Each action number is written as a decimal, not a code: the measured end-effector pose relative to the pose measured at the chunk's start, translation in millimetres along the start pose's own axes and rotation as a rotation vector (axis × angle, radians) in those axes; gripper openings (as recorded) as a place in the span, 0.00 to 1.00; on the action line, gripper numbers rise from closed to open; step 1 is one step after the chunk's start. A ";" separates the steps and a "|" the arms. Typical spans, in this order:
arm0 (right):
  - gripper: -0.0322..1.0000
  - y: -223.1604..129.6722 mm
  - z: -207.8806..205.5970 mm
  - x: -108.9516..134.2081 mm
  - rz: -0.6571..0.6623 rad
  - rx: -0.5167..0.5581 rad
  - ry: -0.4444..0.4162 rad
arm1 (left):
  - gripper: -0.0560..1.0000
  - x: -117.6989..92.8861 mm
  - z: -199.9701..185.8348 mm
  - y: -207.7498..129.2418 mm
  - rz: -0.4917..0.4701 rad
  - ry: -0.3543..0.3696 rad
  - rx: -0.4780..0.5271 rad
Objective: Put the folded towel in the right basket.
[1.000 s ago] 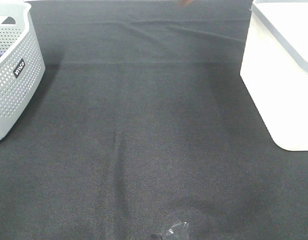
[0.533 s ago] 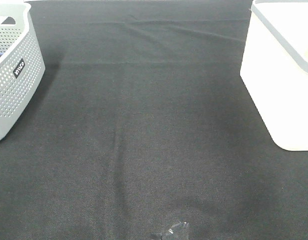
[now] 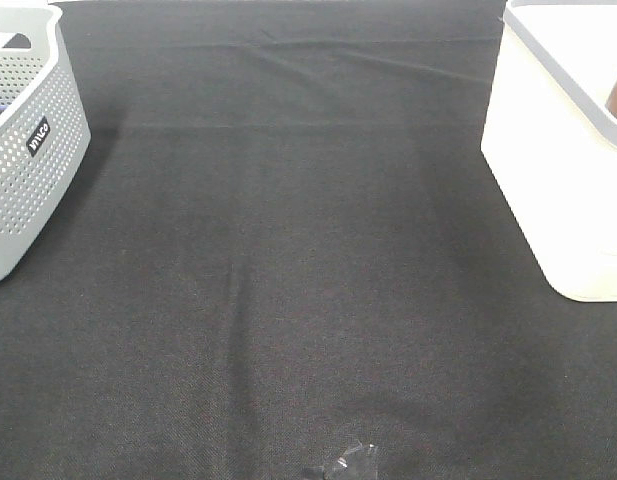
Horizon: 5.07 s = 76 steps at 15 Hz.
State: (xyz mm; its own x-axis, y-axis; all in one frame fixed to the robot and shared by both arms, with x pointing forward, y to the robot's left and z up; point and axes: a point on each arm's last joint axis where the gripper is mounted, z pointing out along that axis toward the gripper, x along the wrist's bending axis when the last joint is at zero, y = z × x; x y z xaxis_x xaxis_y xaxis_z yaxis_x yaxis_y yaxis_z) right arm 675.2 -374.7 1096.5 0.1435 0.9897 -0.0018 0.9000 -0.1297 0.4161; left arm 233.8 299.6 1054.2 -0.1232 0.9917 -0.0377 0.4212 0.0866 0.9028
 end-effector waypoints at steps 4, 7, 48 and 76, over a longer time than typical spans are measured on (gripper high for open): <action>0.98 0.0 -1.0 -0.2 0.040 -0.002 -0.002 | 0.98 0.0 0.0 0.0 0.000 0.000 0.000; 0.98 0.0 -19.0 6.7 0.052 -0.039 0.036 | 0.98 -0.1 0.0 0.0 -0.001 -0.001 0.000; 0.98 -426.8 -149.3 6.5 -0.123 -0.662 0.071 | 0.98 -0.5 0.0 0.0 -0.004 -0.006 0.000; 0.97 -426.7 -145.9 11.7 -0.130 -0.657 0.126 | 0.98 2.2 -0.2 0.0 0.014 0.070 -0.001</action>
State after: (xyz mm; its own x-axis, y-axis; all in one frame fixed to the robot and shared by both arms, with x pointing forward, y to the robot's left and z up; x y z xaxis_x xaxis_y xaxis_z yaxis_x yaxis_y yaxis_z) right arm 232.7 -298.8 1051.5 -0.0340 0.9994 0.0000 0.4639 0.0158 0.8857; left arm 233.4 301.7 1054.3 -0.1798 0.9837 0.0052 0.4222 0.0724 0.9036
